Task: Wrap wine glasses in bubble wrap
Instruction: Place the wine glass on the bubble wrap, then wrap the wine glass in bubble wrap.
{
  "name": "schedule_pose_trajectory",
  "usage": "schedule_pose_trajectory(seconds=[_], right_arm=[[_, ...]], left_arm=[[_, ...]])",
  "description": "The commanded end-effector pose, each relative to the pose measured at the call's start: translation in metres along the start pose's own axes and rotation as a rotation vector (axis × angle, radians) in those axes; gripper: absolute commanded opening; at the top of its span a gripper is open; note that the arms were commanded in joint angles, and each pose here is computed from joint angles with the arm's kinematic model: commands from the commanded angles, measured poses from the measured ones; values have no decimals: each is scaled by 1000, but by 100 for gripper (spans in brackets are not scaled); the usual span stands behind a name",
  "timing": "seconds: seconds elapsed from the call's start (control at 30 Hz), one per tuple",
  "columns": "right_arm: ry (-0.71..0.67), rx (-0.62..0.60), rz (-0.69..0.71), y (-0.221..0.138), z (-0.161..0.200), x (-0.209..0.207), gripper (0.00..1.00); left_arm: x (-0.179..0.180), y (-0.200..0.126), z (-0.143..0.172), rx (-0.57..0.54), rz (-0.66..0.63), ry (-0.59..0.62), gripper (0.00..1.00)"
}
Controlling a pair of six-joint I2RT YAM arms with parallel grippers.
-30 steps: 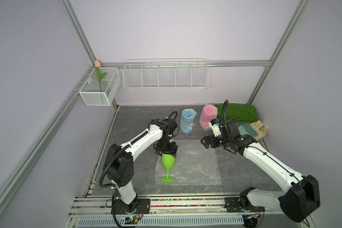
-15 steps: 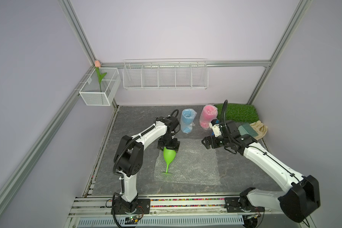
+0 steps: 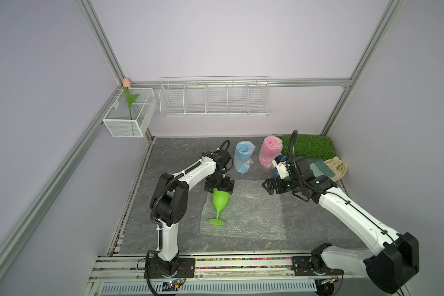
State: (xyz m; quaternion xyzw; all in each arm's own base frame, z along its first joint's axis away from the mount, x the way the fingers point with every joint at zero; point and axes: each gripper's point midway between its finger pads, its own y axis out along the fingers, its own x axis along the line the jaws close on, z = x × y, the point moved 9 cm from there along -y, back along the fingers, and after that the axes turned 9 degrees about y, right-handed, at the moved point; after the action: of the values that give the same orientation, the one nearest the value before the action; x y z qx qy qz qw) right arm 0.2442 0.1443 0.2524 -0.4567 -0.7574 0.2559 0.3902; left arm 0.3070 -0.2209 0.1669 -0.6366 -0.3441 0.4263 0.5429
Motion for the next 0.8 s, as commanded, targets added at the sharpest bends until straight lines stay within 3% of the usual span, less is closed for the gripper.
schedule_pose_trajectory(seconds=[0.0,0.13,0.27,0.4,0.67,0.77], right_arm=[[33,14,-52,-2,2,9,97],[66,37,-98,6,4,18,99],[113,72,-118,19,6,25,90],[161,127,-156,37,10,35,83],[217,254,-213,75,20,57,73],[241,287,-214,86,26,70,69]], left_arm=[[-1,-52,4,-124,-6,-4,99],[15,-71,19,-174,-55,-49,95],[45,-67,44,-201,-40,-164,82],[68,-45,69,-201,52,-256,70],[76,9,85,-145,154,-313,58],[81,26,88,-116,123,-336,50]])
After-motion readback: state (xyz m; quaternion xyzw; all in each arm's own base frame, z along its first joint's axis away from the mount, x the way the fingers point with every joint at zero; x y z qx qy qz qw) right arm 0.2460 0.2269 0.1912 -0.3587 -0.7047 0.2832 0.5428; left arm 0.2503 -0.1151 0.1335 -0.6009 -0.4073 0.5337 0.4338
